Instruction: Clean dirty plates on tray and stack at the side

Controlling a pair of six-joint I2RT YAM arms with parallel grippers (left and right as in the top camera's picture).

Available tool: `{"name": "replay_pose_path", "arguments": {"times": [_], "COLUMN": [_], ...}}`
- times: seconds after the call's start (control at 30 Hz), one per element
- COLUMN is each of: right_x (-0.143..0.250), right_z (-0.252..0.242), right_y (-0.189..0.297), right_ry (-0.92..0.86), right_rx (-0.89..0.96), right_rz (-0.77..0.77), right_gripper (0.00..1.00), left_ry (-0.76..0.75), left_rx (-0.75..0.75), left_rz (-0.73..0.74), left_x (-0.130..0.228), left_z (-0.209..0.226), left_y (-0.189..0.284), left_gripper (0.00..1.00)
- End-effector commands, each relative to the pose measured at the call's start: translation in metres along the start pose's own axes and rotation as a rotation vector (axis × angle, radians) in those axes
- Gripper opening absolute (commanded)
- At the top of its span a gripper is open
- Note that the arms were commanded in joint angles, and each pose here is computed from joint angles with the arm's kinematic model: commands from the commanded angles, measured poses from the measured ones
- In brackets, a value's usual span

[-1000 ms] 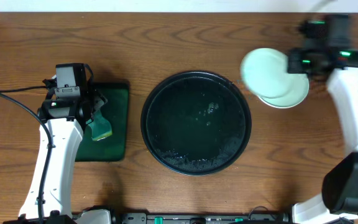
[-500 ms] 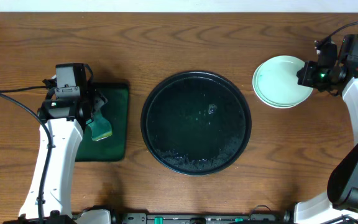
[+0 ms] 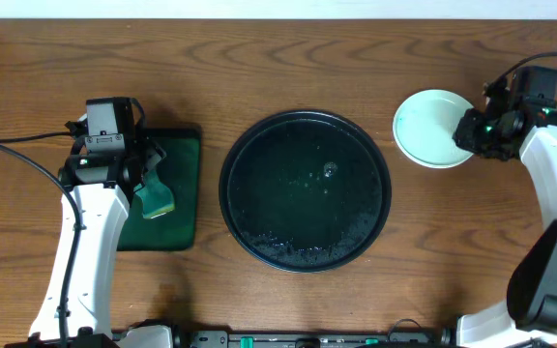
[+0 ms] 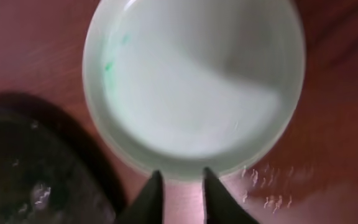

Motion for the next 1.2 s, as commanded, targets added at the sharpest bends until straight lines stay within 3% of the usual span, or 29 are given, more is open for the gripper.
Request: {"name": "replay_pose_path", "arguments": {"times": [0.0,0.13,0.17,0.2,0.47,0.63,0.87,1.17], "right_x": [0.003,0.041,0.056,0.070,0.140,0.176,0.177,0.165], "right_z": [0.036,0.069,0.076,0.082,0.102,0.079,0.053,0.040], "right_y": [0.066,0.123,0.136,0.145,0.210,0.226,0.219,0.156], "right_ry": [0.059,0.133,0.144,0.165,0.304,0.321,0.321,0.416], "right_rx": [-0.068,-0.095,-0.102,-0.114,-0.230,-0.160,-0.032,-0.035], "right_rz": [-0.124,-0.214,-0.231,-0.240,-0.350,-0.358,-0.492,-0.813], "right_gripper": [0.28,0.38,0.57,0.99,0.99,0.99,0.99,0.99], "left_ry": [-0.002,-0.002,-0.002,-0.002,-0.002,-0.002,-0.002,-0.002], "left_rx": [-0.011,-0.011,-0.011,-0.011,-0.010,-0.011,-0.011,-0.011], "left_rz": [-0.027,-0.027,-0.027,-0.027,-0.027,-0.027,-0.027,-0.027], "left_x": [-0.008,-0.008,-0.008,-0.008,-0.009,-0.008,-0.008,-0.008], "left_z": [0.001,0.001,0.001,0.001,0.001,0.001,0.001,0.001], "left_y": [0.004,0.004,0.004,0.004,0.004,0.004,0.004,0.004], "left_gripper": [0.80,0.80,0.80,0.80,0.80,0.80,0.80,0.80]}}
Point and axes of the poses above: each gripper's point midway between its finger pads, its own y axis back along the fingers, its own z axis along the line the jaws close on, x = y × z, the point moved 3 cm from there along y, back along the fingers, and after that the axes turned 5 degrees about y, right-handed, at the moved point
